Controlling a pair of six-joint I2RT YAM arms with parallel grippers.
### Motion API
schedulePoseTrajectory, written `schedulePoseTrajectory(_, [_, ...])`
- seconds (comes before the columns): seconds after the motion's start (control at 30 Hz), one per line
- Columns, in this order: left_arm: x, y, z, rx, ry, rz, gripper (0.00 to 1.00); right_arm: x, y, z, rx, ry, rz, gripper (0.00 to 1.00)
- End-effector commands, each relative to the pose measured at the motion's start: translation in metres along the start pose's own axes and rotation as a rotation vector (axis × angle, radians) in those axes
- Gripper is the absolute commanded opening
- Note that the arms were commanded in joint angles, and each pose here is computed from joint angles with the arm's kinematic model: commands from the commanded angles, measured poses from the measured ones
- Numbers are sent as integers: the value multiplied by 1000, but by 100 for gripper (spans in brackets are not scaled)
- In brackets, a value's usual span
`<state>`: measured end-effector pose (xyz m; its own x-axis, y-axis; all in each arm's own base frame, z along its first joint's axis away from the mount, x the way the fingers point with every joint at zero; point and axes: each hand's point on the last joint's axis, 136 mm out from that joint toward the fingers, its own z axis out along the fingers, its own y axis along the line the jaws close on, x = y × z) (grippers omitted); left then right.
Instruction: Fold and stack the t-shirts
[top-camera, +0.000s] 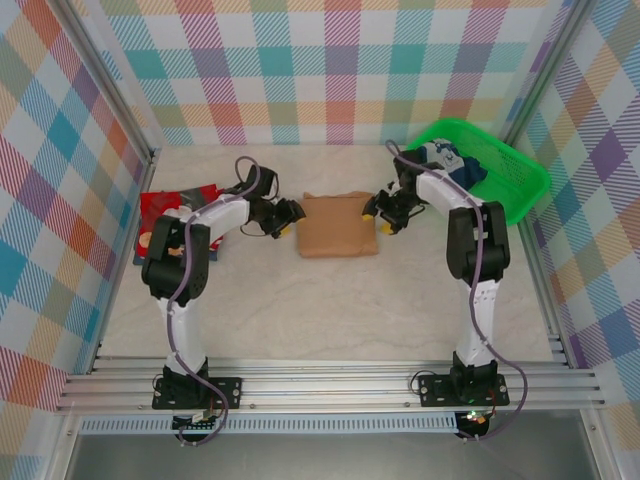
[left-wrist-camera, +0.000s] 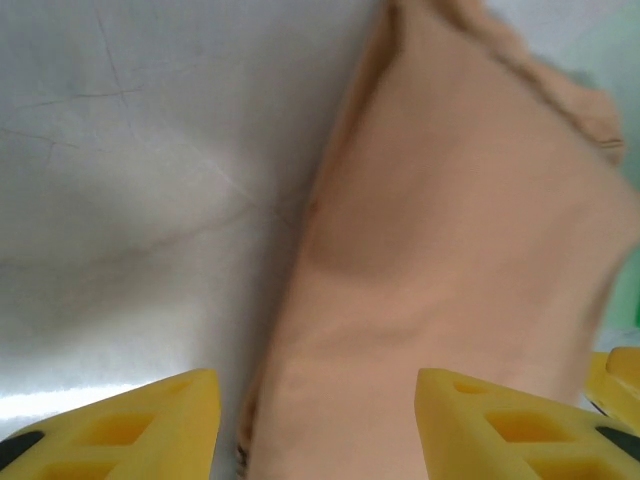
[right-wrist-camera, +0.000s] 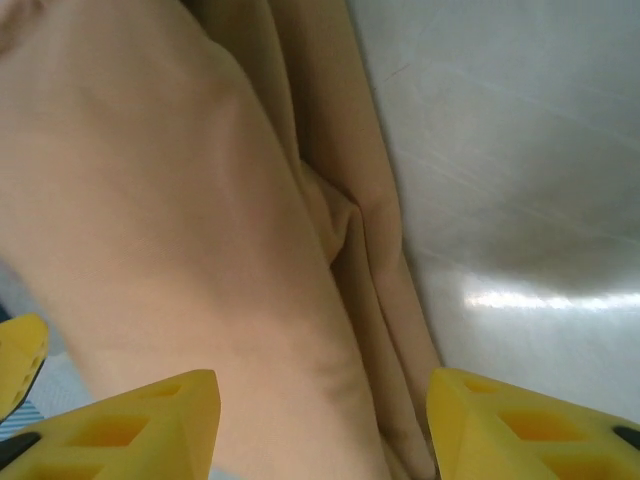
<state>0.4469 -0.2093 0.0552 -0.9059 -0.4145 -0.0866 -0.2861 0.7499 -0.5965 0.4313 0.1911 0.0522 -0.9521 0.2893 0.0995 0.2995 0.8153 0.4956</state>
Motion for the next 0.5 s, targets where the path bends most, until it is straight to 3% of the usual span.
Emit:
schedulePoseTrajectory(0.0, [1, -6, 13, 30, 48, 47, 53, -5, 9, 9, -23, 7, -31, 52])
schedulePoseTrajectory(0.1, [8, -12, 23, 20, 77, 71, 50, -3, 4, 20, -5, 36, -20, 46])
schedulePoseTrajectory(0.23, [25, -7, 29, -38, 93, 85, 30, 13, -5, 28, 43, 83, -15, 29])
schedulePoseTrajectory(0.33, [45, 1, 21, -78, 94, 97, 18, 35, -17, 26, 83, 99, -22, 20])
schedulePoseTrajectory(0.47, [87, 10, 4, -78, 125, 114, 10, 80, -31, 17, 98, 141, -40, 13])
